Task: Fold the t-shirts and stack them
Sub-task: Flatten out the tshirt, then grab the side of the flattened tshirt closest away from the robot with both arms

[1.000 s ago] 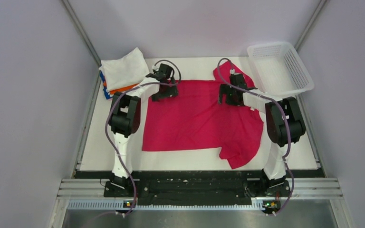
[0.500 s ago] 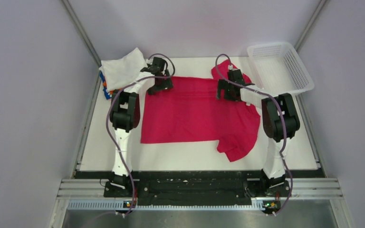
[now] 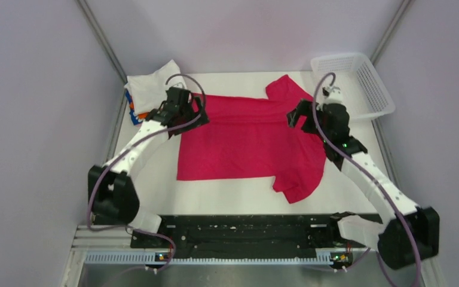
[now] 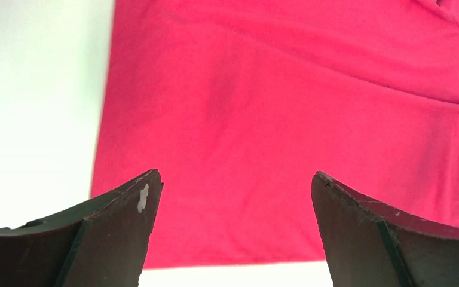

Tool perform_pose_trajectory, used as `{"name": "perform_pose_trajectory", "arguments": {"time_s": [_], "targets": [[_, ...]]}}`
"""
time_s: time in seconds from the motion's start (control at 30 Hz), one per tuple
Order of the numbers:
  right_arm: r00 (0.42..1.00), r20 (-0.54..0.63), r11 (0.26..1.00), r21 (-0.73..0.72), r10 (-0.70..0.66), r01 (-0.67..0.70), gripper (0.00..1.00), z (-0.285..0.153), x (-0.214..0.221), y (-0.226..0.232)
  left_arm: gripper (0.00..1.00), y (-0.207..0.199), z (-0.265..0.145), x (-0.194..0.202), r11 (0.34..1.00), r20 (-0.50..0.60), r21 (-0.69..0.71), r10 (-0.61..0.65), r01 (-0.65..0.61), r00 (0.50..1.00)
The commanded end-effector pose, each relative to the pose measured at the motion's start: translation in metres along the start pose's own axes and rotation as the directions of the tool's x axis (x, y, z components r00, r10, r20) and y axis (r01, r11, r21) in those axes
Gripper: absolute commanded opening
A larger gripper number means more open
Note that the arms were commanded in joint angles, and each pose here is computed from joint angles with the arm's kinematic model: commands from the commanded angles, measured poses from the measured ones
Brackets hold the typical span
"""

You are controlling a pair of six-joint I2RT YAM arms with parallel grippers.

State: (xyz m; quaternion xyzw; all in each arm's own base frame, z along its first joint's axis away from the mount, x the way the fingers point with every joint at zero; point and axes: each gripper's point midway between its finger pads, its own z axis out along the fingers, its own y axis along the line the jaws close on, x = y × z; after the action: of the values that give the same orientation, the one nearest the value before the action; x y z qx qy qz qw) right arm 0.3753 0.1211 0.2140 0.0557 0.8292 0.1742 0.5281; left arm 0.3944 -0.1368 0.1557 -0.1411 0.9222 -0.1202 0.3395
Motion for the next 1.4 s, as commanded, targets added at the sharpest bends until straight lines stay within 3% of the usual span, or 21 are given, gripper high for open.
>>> {"name": "perform_pose_trajectory", "arguments": {"time_s": [0.0,0.23,0.53,0.87,1.03,1.2,1.37], "targets": [[0.976,0.107,0.982,-0.001,0.188,-0.189,0.99,-0.033,0.009,-0.01,0.99,0.04,-0.035,0.034,0.987,0.02,-0.093,-0.132,0.134,0.991],[0.963,0.14,0.973,0.001,0.229,-0.231,0.99,-0.059,0.017,-0.017,0.99,0.107,-0.058,0.119,0.949,0.017,-0.197,-0.248,0.246,0.969],[0.951,0.187,0.965,0.039,0.246,-0.258,0.99,-0.058,0.019,-0.029,0.99,0.142,-0.06,0.164,0.894,0.059,-0.253,-0.369,0.371,0.928],[0.966,0.132,0.971,0.059,0.221,-0.23,0.99,-0.043,0.028,-0.029,0.82,0.145,-0.046,0.172,0.843,0.037,-0.33,-0.438,0.425,0.898],[0.968,0.128,0.972,0.062,0.217,-0.226,0.99,-0.043,0.031,-0.031,0.7,0.143,-0.035,0.159,0.828,0.08,-0.336,-0.451,0.45,0.889],[0.969,0.128,0.973,0.063,0.212,-0.221,0.99,-0.043,0.031,-0.031,0.65,0.141,-0.026,0.144,0.811,0.138,-0.334,-0.462,0.48,0.876],[0.968,0.13,0.973,0.059,0.213,-0.222,0.99,-0.045,0.031,-0.031,0.58,0.141,-0.017,0.148,0.794,0.118,-0.366,-0.477,0.485,0.871]]}}
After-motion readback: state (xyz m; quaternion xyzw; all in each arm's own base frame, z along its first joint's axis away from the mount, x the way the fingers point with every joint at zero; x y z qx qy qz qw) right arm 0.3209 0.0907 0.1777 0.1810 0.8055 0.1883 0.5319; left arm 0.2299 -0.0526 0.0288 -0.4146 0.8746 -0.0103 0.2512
